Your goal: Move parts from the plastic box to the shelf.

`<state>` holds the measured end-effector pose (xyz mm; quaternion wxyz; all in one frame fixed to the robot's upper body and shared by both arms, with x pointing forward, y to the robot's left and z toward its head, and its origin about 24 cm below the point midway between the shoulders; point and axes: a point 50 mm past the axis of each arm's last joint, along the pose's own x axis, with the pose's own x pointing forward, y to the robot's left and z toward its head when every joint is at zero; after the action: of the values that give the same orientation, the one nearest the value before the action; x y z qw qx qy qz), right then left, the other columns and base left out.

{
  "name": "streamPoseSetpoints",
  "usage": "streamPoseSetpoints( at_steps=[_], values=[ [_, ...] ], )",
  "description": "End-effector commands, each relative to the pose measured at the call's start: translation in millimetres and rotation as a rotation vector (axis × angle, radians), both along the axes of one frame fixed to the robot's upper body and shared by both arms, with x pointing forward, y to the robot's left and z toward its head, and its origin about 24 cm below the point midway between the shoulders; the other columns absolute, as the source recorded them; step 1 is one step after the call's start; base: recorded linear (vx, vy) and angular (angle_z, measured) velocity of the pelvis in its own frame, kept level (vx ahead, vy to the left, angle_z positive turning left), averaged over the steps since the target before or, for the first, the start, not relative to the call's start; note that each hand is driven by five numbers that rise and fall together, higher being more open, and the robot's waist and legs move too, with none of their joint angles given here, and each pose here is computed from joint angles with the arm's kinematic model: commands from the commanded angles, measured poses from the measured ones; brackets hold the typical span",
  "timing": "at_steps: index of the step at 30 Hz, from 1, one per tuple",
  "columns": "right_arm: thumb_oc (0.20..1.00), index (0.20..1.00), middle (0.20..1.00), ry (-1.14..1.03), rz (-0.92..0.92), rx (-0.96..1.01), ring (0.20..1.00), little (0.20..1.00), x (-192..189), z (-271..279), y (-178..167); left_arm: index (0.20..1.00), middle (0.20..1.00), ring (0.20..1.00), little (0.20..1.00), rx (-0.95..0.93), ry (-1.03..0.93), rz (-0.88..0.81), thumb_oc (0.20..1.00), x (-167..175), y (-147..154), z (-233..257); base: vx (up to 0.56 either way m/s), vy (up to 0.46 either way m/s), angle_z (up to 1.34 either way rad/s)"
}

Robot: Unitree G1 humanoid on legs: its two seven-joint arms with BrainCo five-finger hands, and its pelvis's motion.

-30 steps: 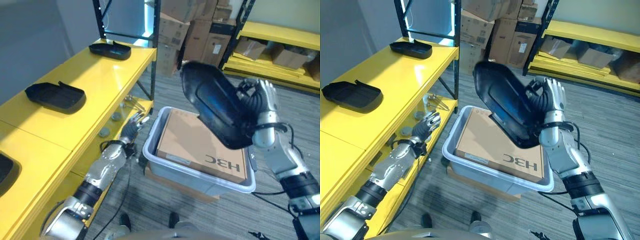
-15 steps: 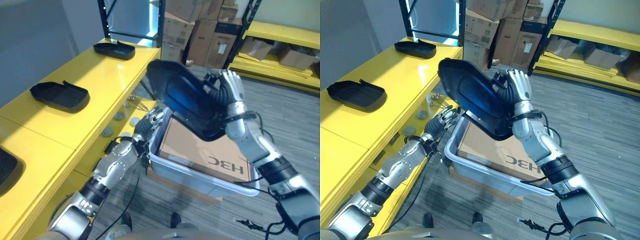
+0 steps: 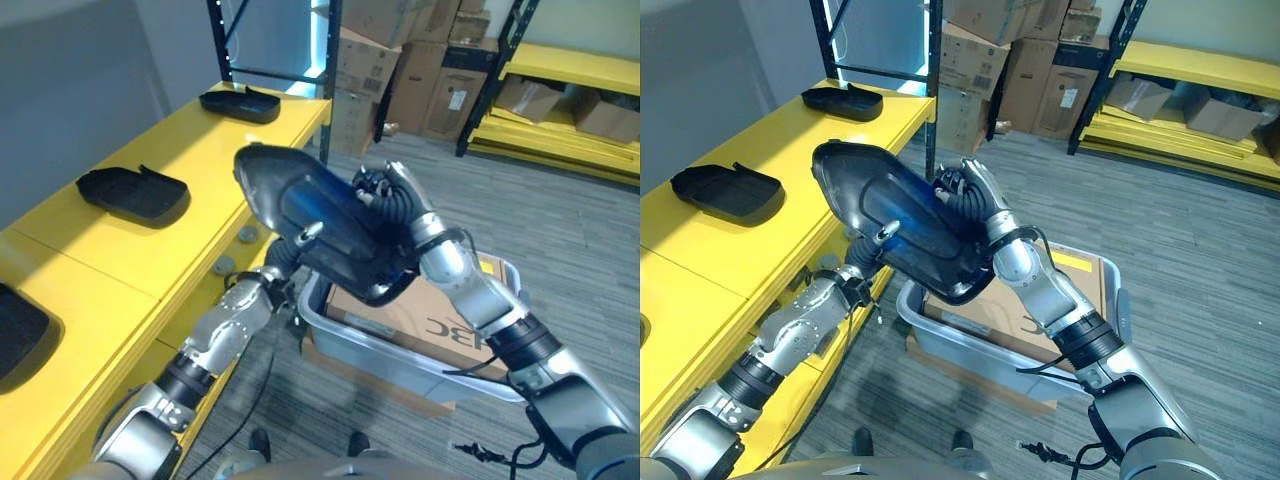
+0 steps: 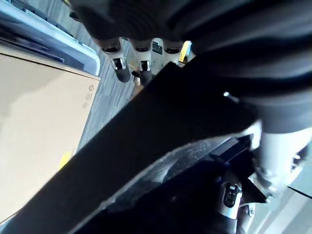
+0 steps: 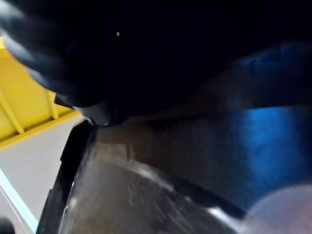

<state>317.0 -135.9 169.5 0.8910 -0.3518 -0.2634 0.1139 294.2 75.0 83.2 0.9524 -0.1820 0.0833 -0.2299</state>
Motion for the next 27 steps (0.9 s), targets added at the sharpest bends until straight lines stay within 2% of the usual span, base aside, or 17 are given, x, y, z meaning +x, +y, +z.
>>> streamPoseSetpoints(
  at_steps=[1,7,12,14,16,17,18,19,24,27],
  values=[
    [0.2,0.2,0.2,-0.102,0.339,0.125,0.2,0.2,-21,45,41,0.2,0.2,0.2,0.2,-0.051,-0.258,-0.005,0.2,19,-11,52,0.0,0.0,0.0],
    [0.2,0.2,0.2,-0.008,0.461,0.261,0.2,0.2,-39,30,64,0.2,0.2,0.2,0.2,-0.04,-0.411,0.063,0.2,17,-7,65,0.0,0.0,0.0],
    [0.2,0.2,0.2,0.043,0.514,0.347,0.2,0.2,-49,17,73,0.2,0.2,0.2,0.2,-0.013,-0.464,0.121,0.2,13,-6,67,0.0,0.0,0.0],
    [0.2,0.2,0.2,0.04,0.551,0.378,0.2,0.2,-54,17,72,0.2,0.2,0.2,0.2,0.129,-0.543,0.191,0.2,13,0,67,0.0,0.0,0.0],
    [0.2,0.2,0.2,0.03,0.555,0.422,0.2,0.2,-58,18,67,0.2,0.2,0.2,0.2,0.174,-0.572,0.239,0.2,13,12,67,0.0,0.041,0.01],
    [0.253,0.253,0.253,0.038,0.555,0.434,0.253,0.253,-59,18,66,0.2,0.2,0.2,0.2,0.208,-0.594,0.262,0.2,12,15,67,0.0,0.06,0.02],
    [0.95,0.95,0.95,0.046,0.555,0.439,0.95,0.95,-59,17,64,0.2,0.2,0.2,0.2,0.238,-0.616,0.283,0.2,12,18,68,0.0,0.048,0.02],
    [1.0,1.0,1.0,0.045,0.551,0.436,1.0,1.0,-59,16,62,0.2,0.2,0.2,0.2,0.253,-0.627,0.296,0.2,12,22,68,-0.01,0.053,0.01],
    [1.0,1.0,1.0,0.037,0.488,0.512,1.0,1.0,-59,16,42,0.2,0.2,0.2,0.2,0.348,-0.688,0.389,0.2,12,41,71,0.01,0.068,0.0],
    [1.0,1.0,1.0,0.034,0.312,0.538,1.0,1.0,-54,9,16,0.2,0.2,0.2,0.2,0.432,-0.733,0.412,0.2,10,53,72,0.02,0.078,0.0]
  ],
)
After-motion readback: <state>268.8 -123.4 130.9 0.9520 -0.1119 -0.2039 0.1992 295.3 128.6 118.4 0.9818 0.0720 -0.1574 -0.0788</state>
